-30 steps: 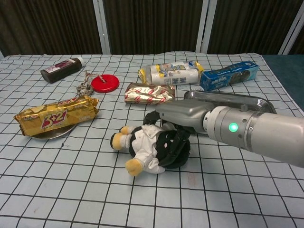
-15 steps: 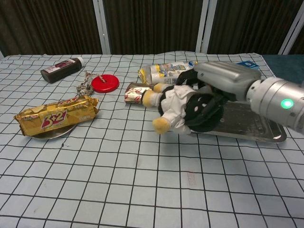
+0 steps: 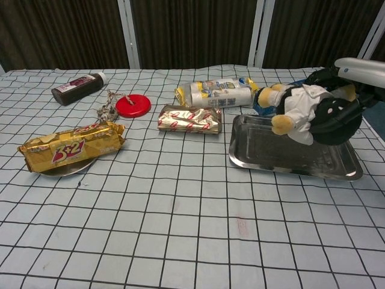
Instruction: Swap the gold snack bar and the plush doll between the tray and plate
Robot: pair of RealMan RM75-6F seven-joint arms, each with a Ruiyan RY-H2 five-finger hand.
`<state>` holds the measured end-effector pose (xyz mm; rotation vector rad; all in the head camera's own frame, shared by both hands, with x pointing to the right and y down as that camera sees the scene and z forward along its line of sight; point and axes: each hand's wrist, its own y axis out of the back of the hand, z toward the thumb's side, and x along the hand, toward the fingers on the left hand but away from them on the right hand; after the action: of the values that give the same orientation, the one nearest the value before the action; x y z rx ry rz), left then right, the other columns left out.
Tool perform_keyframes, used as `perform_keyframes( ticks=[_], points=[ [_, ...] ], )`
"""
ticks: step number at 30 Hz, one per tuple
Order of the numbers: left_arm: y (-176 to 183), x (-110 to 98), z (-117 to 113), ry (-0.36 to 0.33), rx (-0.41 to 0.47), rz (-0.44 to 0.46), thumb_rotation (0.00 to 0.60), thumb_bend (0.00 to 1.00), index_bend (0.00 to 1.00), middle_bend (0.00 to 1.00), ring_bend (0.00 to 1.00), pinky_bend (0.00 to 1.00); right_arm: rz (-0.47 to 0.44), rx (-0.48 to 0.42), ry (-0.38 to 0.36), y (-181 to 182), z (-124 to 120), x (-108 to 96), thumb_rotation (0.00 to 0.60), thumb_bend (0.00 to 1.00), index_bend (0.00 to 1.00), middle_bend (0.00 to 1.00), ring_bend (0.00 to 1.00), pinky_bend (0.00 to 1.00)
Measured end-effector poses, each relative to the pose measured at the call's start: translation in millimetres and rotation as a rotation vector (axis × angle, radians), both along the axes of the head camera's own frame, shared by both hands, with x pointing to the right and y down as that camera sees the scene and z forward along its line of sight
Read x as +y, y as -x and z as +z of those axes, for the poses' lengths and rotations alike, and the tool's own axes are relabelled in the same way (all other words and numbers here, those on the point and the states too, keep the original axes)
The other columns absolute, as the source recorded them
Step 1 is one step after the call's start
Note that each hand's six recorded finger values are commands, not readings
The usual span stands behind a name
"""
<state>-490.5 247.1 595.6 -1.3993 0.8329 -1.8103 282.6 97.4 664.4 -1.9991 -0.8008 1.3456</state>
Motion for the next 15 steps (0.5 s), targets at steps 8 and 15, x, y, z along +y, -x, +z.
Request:
perform_keyframes(
  ticks=[8,15],
  points=[
    [0,0,0,0.002,0.004,-0.002,0.6,0.44,0.15,0.08,0.01,0.18,-0.052,0.065,0.039,-25,11,-3,0.6,0.14,0.0,0.0,0.0,0.01],
    [-2,1,2,0.011,0.006,0.005,0.6,0.44,0.15,0.08,0.01,0.18,-0.072,0.071,-0.013,-35,-11,7,0.6,0.08,0.0,0.0,0.0,0.0]
  ],
)
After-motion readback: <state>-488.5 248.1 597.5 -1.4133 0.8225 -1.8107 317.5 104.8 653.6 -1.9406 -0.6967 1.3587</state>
